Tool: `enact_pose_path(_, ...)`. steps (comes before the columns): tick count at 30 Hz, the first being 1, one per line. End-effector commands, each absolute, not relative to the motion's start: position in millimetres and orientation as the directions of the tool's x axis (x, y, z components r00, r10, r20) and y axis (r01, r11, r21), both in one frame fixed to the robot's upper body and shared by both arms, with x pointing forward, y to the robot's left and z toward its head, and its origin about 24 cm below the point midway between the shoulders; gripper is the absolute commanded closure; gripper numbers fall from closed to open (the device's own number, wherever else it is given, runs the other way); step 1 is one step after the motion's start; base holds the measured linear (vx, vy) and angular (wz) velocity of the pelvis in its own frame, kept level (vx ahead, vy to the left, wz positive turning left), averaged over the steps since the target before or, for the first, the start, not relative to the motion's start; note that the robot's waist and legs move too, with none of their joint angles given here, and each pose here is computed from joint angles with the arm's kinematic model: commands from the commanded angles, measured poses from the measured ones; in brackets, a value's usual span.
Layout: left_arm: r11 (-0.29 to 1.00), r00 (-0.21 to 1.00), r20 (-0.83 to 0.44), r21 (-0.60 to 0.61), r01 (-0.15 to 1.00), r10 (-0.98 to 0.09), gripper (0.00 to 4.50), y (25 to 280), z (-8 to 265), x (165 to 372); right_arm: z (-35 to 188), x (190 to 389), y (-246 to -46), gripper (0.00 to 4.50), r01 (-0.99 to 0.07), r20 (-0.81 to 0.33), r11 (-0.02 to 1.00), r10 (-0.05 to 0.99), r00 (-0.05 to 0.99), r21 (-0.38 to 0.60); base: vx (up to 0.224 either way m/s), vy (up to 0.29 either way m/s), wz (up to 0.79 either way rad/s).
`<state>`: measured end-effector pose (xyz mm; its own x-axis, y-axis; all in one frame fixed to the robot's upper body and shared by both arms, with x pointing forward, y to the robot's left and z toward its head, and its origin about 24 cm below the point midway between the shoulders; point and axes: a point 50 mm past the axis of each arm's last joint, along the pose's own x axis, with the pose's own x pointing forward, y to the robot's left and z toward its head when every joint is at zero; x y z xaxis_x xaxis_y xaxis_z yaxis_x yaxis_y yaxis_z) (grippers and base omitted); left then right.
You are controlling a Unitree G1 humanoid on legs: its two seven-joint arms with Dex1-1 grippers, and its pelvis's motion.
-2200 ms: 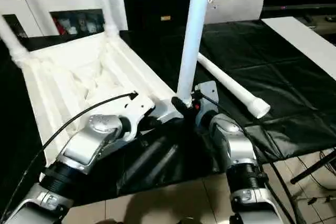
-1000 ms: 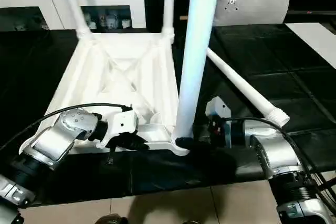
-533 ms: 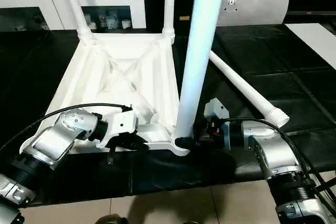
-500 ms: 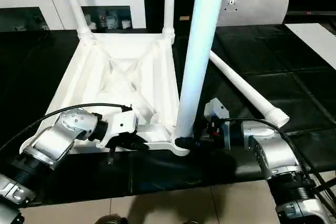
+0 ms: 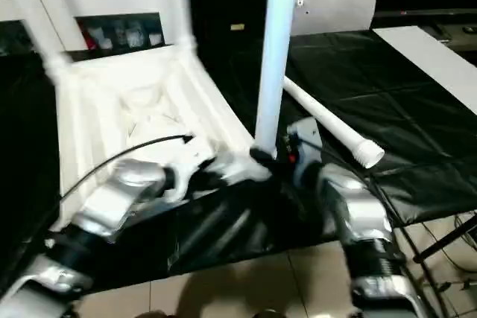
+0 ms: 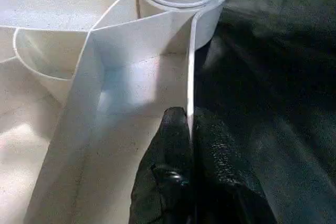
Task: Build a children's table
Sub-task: Rotate leg to tighten
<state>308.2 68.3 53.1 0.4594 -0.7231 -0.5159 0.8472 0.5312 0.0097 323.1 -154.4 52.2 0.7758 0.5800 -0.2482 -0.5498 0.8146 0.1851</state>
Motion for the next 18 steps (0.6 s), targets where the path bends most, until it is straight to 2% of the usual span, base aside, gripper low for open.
enact_pose_path(1,0.540,0.481,-0.460,0.002,0.841,-0.747,4.50,51.0,61.2,309.7,41.0,320.9,-138.3,2.00,-0.554,-0.295,0.813,0.581,0.758,0.177,0.000,0.000,0.00)
enact_pose_path(3,0.541,0.484,-0.462,0.012,0.841,-0.743,4.50,46.1,62.2,308.1,40.9,321.5,-134.1,1.30,-0.545,-0.270,0.821,0.571,0.775,0.170,0.000,0.000,0.00)
enact_pose_path(5,0.536,0.483,-0.465,0.021,0.844,-0.742,4.50,47.7,62.8,307.4,41.7,320.2,-133.3,1.27,-0.549,-0.249,0.814,0.580,0.775,0.189,0.000,0.000,0.00)
enact_pose_path(9,0.498,0.459,-0.493,0.058,0.865,-0.739,4.50,59.9,60.2,306.0,47.3,315.7,-139.0,0.77,-0.601,-0.207,0.778,0.629,0.750,0.183,0.000,0.000,0.00)
enact_pose_path(11,0.480,0.447,-0.502,0.070,0.874,-0.740,4.50,62.9,58.9,305.6,48.4,314.5,-142.6,0.69,-0.616,-0.204,0.769,0.639,0.742,0.168,0.000,0.000,0.00)
enact_pose_path(12,0.466,0.438,-0.510,0.079,0.881,-0.741,4.50,65.0,57.9,305.6,49.1,314.0,-145.3,0.45,-0.626,-0.203,0.764,0.645,0.737,0.156,0.000,0.000,0.00)
enact_pose_path(13,0.424,0.405,-0.525,0.090,0.901,-0.749,4.50,70.3,56.4,304.2,50.9,311.5,-153.8,0.45,-0.661,-0.202,0.740,0.671,0.714,0.123,0.000,0.000,0.00)
enact_pose_path(16,0.389,0.368,-0.546,0.083,0.918,-0.752,4.50,76.2,54.7,302.8,54.5,307.4,-162.5,0.31,-0.705,-0.196,0.702,0.709,0.677,0.102,0.000,0.000,0.00)
enact_pose_path(18,0.355,0.338,-0.565,0.084,0.931,-0.753,4.50,80.2,53.4,302.4,57.3,305.4,-169.7,0.04,-0.730,-0.201,0.677,0.730,0.653,0.092,0.000,0.000,0.00)
